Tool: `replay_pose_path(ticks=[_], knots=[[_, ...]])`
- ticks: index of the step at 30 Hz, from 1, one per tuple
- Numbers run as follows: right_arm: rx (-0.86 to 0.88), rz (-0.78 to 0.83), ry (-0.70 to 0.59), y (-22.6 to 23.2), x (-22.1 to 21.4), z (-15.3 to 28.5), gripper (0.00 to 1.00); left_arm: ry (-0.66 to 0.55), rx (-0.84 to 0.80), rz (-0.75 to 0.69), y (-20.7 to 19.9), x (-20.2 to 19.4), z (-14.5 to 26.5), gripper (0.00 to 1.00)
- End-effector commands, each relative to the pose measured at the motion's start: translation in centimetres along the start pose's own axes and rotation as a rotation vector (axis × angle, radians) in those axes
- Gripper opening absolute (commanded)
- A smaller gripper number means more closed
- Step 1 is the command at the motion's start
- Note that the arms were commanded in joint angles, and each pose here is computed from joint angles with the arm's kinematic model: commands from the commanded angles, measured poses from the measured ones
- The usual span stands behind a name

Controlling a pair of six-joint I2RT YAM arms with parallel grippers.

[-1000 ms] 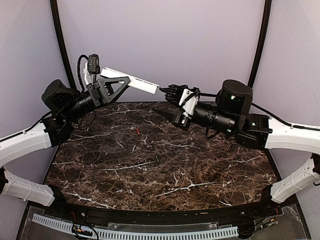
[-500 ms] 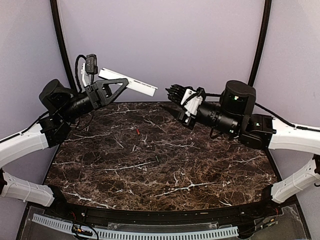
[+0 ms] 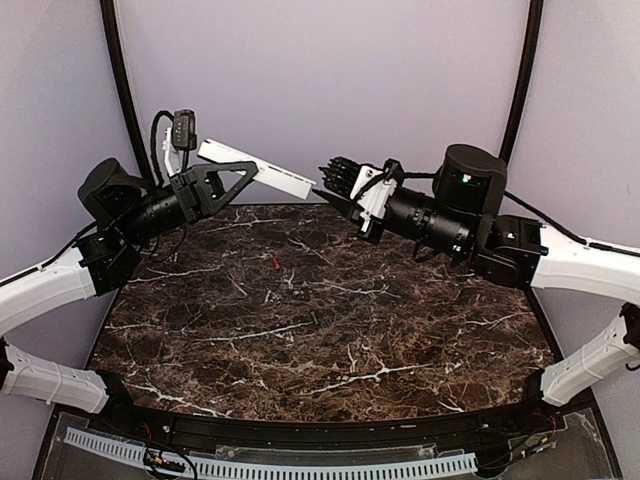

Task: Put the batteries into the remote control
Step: Remove the battery cover from the remote control, then place the battery cover at the center of the board.

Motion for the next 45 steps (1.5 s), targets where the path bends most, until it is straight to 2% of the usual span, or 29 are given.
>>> replay_pose_path(ticks=[1, 11, 18, 25, 32, 39, 42, 45], knots=[[0.006, 0.017, -0.048, -0.7, 1.3, -0.2, 0.25, -0.003, -0.026, -0.025, -0.9, 0.5, 0.2, 0.00], [0.046, 0.019, -0.060, -0.3, 1.7, -0.3, 0.15, 0.008, -0.024, -0.018, -0.5, 0.3, -0.1, 0.00], [0.065, 0.015, -0.053, 0.0, 1.5, -0.4, 0.01, 0.016, -0.026, -0.022, -0.5, 0.1, -0.1, 0.00], [-0.001, -0.060, -0.051, -1.1, 1.6, 0.0, 0.00, 0.015, -0.010, -0.030, -0.3, 0.0, 0.1, 0.00], [-0.074, -0.295, -0.002, -3.5, 0.9, 0.4, 0.00, 0.024, 0.028, -0.046, 0.5, -0.6, 0.2, 0.00], [-0.161, -0.532, 0.086, -5.1, -1.9, 0.8, 0.00, 0.030, 0.052, -0.043, 1.2, -1.1, 0.2, 0.00], [-0.250, -0.720, 0.207, -6.2, -5.1, 1.6, 0.00, 0.034, 0.067, -0.057, 1.3, -1.2, 0.4, 0.00], [-0.320, -0.945, 0.432, -5.0, -10.7, 3.6, 0.00, 0.019, 0.095, -0.094, 1.0, -0.8, 1.1, 0.00]])
Point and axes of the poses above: each gripper's point midway between its finger pads, its own z axis back along the fingers, its own y axis along the line the jaws close on, x = y × z, the point moved 3 cm from there along z, back along the fingers
